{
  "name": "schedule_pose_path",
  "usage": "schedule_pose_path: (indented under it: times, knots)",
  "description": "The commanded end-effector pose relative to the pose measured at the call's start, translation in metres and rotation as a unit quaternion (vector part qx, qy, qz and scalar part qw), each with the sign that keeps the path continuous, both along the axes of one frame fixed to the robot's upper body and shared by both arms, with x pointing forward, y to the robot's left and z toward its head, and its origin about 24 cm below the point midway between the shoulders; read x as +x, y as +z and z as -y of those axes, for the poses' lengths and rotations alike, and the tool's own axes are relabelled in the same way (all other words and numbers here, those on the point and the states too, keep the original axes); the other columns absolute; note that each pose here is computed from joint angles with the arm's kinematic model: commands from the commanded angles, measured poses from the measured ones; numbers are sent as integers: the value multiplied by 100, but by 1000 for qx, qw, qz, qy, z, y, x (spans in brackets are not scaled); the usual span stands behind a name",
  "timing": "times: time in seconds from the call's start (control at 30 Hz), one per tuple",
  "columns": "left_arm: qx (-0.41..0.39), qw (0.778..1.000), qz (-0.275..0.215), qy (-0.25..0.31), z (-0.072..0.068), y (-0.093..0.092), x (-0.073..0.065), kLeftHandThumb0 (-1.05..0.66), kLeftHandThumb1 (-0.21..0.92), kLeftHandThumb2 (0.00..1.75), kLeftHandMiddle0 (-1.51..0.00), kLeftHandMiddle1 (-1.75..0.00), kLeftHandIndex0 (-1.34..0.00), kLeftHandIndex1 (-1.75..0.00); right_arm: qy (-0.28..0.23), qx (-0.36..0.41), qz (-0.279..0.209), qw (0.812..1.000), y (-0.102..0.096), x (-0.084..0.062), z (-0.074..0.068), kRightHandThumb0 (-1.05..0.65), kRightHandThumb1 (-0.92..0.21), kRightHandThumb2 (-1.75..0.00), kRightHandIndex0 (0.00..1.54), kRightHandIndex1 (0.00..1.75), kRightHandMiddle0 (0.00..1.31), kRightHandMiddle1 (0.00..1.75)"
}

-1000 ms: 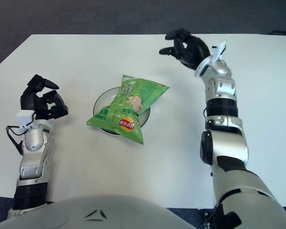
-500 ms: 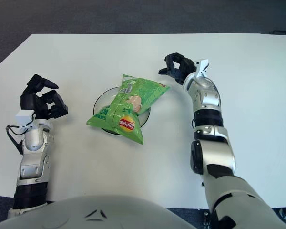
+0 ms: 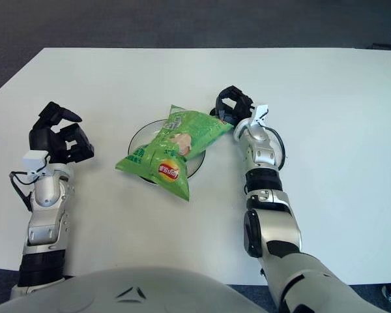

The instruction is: Put the snack into the plate.

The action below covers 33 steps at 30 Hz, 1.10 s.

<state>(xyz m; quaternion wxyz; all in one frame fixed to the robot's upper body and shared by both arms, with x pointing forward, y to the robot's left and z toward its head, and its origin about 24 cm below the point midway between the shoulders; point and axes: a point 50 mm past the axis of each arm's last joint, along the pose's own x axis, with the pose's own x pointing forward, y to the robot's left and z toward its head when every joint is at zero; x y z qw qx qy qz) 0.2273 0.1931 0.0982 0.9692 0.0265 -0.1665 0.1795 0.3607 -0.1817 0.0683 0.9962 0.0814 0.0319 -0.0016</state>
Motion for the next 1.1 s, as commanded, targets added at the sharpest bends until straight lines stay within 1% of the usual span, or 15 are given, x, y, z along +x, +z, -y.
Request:
schedule_pose_path:
  times: [0.0,0.17,0.33,0.47,0.57,0.83,0.87,0.9,0.97,1.07]
  knots:
    - [-30,997,-73,3,9,-35,-11,-56,15,153,-139,-175,-76,-175,-30,7,-105,994,-55,-22,6,-1,0,-161,91,153,64,175]
    - [-35,996,-77,-1,9,-38,-13,-55,16,152,-139,-175,-75,-175,-50,-6,-118,992,-63,-25,12,-1,3,-166,92,158,65,175]
    - [-39,996,-75,-3,8,-38,-14,-55,17,150,-139,-175,-74,-175,-62,-24,-115,991,-63,-27,13,-1,5,-169,92,162,67,175]
    - [-38,996,-77,1,8,-38,-15,-55,16,151,-138,-175,-75,-175,-66,-39,-101,992,-60,-28,11,-1,6,-172,91,168,67,175]
    - [-38,996,-81,3,9,-37,-15,-55,15,152,-138,-175,-76,-175,-62,-60,-86,993,-56,-29,6,-1,6,-174,90,172,68,173]
    - [-48,994,-93,-2,9,-38,-16,-55,15,153,-139,-175,-76,-175,-39,-98,-59,993,-57,-34,0,-1,6,-175,89,175,68,173]
    - [-49,994,-95,-1,9,-39,-16,-55,15,152,-139,-175,-76,-175,-38,-100,-57,993,-58,-34,0,-19,-4,-163,105,175,68,174]
    - [-50,994,-96,-1,9,-39,-16,-55,15,152,-139,-175,-75,-175,-37,-101,-56,993,-58,-34,0,-30,-11,-155,116,175,68,174]
    - [-52,994,-99,1,9,-39,-16,-55,15,152,-139,-175,-75,-175,-37,-103,-52,993,-59,-35,2,-40,-18,-148,125,175,68,174]
    - [-52,993,-101,4,9,-39,-16,-55,15,152,-139,-175,-75,-175,-35,-105,-43,993,-59,-38,6,-47,-22,-143,132,175,68,175]
